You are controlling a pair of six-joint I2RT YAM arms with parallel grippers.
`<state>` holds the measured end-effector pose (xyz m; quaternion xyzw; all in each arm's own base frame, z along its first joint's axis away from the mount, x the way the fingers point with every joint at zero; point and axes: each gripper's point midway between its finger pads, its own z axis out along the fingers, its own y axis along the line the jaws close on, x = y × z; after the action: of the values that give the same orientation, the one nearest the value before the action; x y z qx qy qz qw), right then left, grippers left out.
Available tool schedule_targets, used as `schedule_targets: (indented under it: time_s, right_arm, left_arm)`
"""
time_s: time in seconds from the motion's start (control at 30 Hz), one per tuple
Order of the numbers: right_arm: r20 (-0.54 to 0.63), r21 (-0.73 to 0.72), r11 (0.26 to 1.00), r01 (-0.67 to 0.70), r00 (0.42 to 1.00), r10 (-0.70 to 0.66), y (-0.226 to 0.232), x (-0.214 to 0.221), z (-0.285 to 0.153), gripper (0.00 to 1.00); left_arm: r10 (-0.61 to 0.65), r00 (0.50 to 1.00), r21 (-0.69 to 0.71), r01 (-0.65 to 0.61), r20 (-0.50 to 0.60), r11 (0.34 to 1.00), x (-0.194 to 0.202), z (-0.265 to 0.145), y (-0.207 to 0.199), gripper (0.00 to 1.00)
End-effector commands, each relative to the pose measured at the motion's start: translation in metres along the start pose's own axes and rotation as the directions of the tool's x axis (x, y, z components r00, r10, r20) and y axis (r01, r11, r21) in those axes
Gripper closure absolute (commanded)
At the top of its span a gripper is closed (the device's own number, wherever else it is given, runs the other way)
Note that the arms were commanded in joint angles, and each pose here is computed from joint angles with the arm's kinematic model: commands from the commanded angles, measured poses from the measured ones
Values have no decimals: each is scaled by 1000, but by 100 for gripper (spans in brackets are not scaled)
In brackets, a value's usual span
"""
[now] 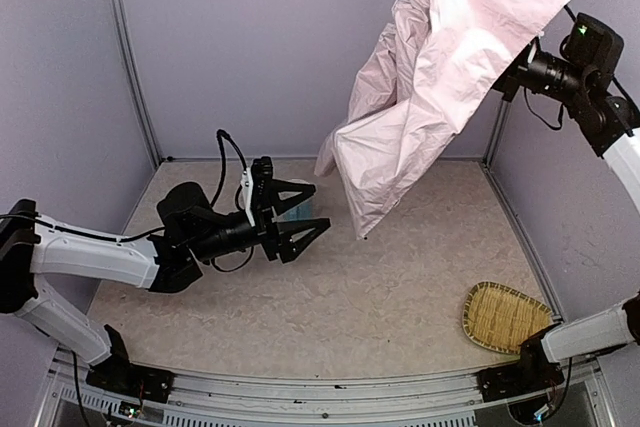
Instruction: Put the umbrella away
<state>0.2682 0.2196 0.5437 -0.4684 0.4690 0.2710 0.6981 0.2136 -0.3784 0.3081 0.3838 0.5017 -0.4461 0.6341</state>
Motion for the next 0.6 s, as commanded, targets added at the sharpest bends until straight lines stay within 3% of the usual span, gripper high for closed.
schedule_targets:
  time_s: [0.0,0.17,0.4,0.57]
  right_arm:
    - [175,-162,984,75,983,-46,25,-51,-9,100]
    - [222,-204,976,80,975,-34,27,-67,-9,100]
    - [212,-186,981,57,977,-16,19,-64,-3,100]
    - [207,-172,984,51,978,-14,15,-61,-1,100]
  left_arm:
    - [66,998,115,-65,-9,991,8,20,-15,18]
    - [73,997,288,-79,32,954,13,34,-51,10]
    - [-39,997,467,3,68,884,14,32,-100,12]
    - [-65,997,414,45,35,909,29,44,-98,20]
